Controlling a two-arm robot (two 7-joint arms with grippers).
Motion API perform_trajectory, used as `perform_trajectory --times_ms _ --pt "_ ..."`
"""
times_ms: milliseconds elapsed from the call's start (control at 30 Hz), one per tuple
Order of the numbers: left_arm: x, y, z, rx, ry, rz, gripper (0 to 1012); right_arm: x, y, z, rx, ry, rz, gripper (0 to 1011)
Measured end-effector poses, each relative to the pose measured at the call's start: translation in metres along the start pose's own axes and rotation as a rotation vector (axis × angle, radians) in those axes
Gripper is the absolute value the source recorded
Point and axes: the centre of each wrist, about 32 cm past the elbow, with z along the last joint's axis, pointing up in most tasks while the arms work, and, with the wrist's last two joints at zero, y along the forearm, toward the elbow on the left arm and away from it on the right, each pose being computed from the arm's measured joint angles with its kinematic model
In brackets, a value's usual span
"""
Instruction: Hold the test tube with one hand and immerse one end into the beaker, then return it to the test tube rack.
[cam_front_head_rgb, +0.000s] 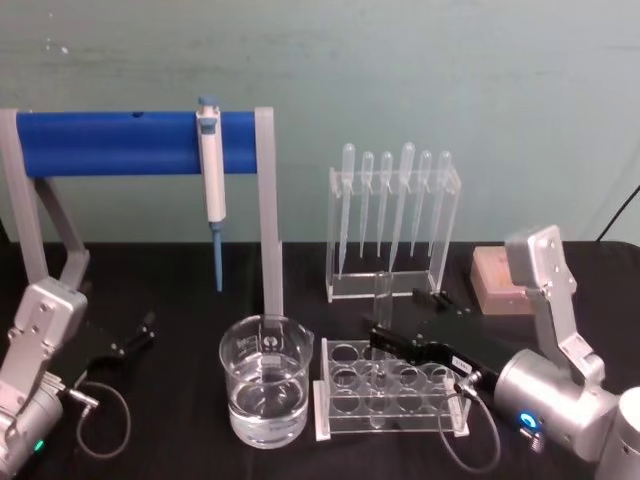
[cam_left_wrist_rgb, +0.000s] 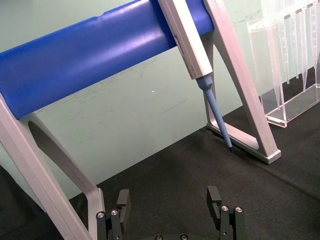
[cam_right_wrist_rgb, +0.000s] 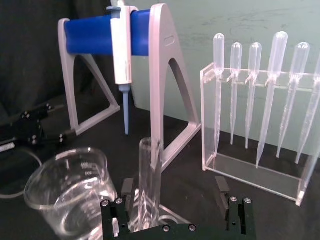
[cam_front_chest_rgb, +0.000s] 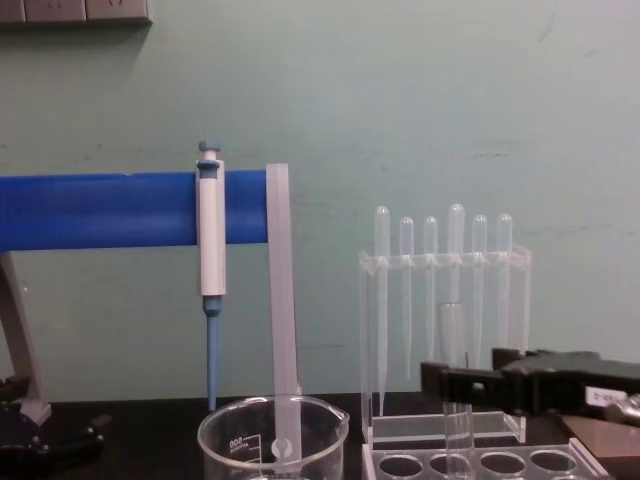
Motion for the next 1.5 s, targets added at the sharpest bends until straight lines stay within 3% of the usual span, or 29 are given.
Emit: perform_trajectory --times_ms 333,533,1200,1500 --pt "0.0 0.0 0.0 0.0 0.0 0.0 1000 0.003 0.022 0.011 -0.019 0.067 0.022 1002" --pt "0.0 0.0 0.0 0.0 0.0 0.0 1000 0.004 0.029 0.016 -0.033 0.097 0.03 908" --pt "0.0 0.0 0.0 0.0 0.0 0.0 1000 0.003 0.03 0.019 -0.041 0.093 0.027 274" --pt "0.0 0.0 0.0 0.0 0.0 0.0 1000 0.0 0.027 0.021 -0.027 0.063 0.025 138"
